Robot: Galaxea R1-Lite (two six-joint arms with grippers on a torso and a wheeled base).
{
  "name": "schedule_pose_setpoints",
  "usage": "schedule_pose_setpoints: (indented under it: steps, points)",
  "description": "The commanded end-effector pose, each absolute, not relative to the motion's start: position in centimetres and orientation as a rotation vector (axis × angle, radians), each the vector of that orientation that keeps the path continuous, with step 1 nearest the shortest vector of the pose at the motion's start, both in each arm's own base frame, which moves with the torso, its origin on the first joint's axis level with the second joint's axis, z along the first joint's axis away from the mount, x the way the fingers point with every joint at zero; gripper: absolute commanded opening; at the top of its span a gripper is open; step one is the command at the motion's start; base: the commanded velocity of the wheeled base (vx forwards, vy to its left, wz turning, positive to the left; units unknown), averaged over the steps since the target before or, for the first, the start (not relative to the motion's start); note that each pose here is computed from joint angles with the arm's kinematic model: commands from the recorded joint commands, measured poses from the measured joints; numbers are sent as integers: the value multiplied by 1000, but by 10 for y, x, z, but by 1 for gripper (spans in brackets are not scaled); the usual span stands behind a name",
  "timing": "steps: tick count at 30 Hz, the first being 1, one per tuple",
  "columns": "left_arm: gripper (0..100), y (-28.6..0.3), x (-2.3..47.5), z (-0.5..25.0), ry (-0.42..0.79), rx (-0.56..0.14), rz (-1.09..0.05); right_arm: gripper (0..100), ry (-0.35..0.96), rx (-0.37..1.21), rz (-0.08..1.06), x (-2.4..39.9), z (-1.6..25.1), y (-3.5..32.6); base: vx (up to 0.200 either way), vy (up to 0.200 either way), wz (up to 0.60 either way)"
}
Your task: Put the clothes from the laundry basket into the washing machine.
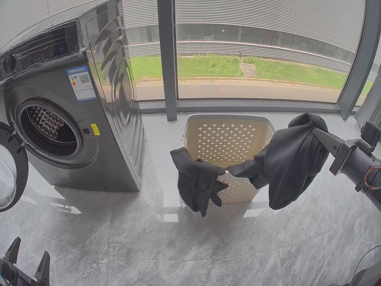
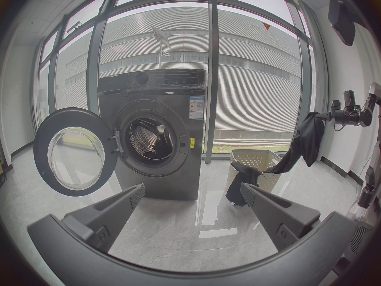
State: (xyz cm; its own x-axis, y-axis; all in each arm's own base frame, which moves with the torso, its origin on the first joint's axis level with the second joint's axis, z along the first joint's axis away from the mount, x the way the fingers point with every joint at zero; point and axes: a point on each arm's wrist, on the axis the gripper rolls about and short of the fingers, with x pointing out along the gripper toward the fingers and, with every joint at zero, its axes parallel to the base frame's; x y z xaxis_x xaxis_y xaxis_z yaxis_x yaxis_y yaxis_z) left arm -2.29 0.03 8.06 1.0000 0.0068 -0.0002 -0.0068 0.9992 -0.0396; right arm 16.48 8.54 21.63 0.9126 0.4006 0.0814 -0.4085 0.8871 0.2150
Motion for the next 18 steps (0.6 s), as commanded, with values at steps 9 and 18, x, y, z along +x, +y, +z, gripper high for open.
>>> schedule_pose_setpoints:
  steps: [9,18]
  points:
    - [100,0,-23,75,1,-40,8,0,15,144,333,174,201,92,0,200,0]
    - [100,0,-23,75,1,-41,8,0,20,146,413,168,199,98,0,200,0]
